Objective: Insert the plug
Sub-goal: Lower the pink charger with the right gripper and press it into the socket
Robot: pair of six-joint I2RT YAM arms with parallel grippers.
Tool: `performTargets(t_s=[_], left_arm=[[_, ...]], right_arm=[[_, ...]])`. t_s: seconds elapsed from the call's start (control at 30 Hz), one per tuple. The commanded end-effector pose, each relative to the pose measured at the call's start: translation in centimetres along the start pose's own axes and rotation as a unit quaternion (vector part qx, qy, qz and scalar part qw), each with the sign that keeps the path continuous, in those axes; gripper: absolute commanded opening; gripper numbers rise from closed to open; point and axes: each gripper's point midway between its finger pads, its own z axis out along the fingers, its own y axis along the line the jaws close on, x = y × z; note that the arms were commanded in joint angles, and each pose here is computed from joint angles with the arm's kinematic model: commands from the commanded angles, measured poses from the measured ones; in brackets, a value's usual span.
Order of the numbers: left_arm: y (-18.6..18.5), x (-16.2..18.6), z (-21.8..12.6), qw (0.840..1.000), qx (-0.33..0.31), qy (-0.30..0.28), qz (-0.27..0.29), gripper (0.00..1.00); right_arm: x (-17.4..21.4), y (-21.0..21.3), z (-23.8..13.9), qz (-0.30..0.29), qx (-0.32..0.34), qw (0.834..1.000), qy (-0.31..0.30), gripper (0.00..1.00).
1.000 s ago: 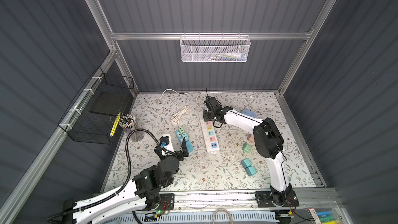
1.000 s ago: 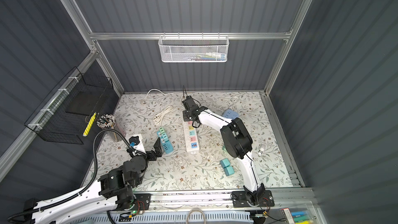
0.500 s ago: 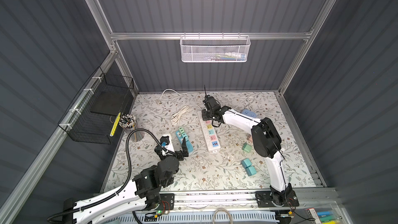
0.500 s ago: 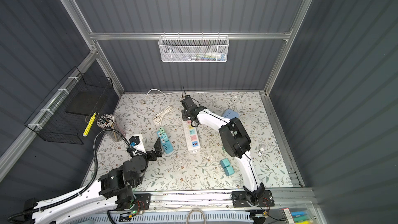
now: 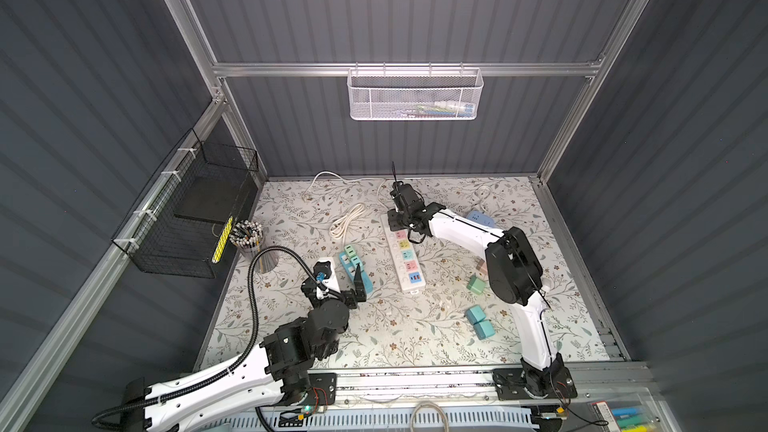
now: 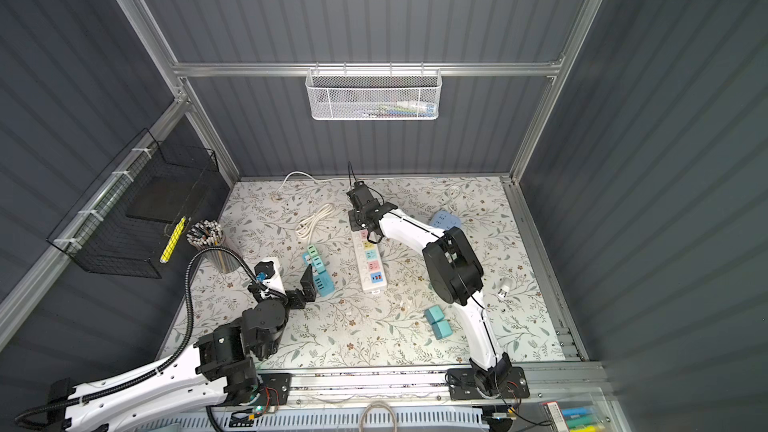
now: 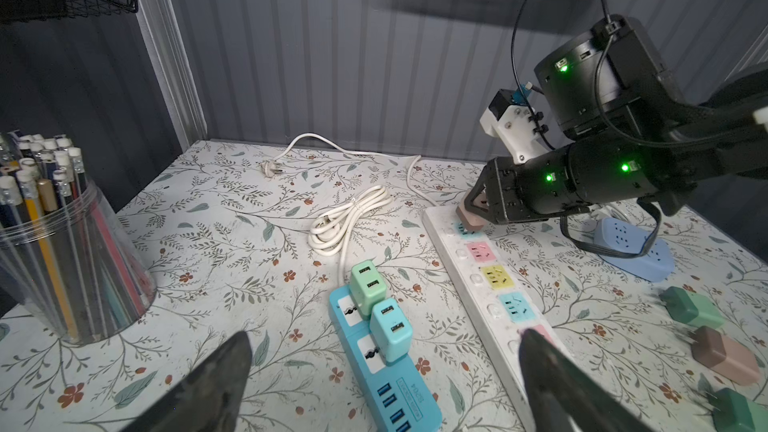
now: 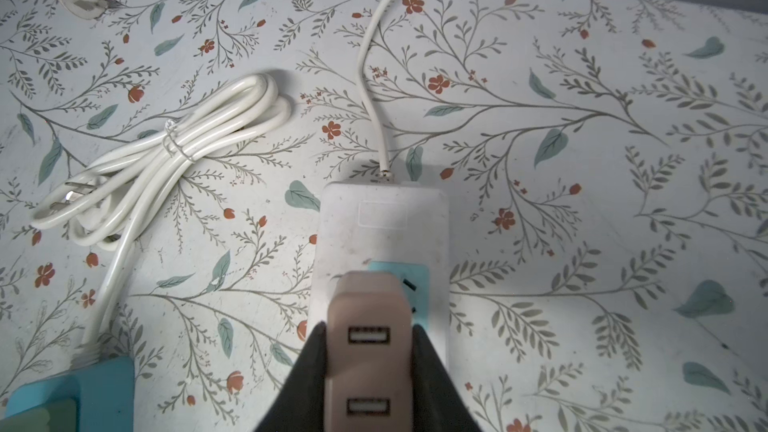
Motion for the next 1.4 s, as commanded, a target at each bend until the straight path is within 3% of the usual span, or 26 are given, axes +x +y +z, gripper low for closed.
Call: performTargets(t_s=[0.0,0.57,1.07,1.37], left_arm=[[0.1,-1.0,0.0,1.000,-0.005,-0.009,-0.009,1.00],[0.3,-1.1,0.0,1.000,-0.007,-0.006,-0.006,1.00],[0.0,-1.1,0.0,1.000,-0.002,-0.002,-0.007,1.00],[0.1,-0.8,0.1,1.000,-0.002,0.000,-0.008,1.00]], right_arm=[[-0.8,-0.2,0.4,-0.012,0.012,1.000,-0.008,0.24],[2.2,-1.5,2.0,-0.016,0.031,0.999,0.036,0.24],[-1.3,-1.4,-1.0,0.004,0.010,1.000,0.027,0.24],[1.4,-1.4,0.1,0.004,0.009,0.998,0.062,0.25]])
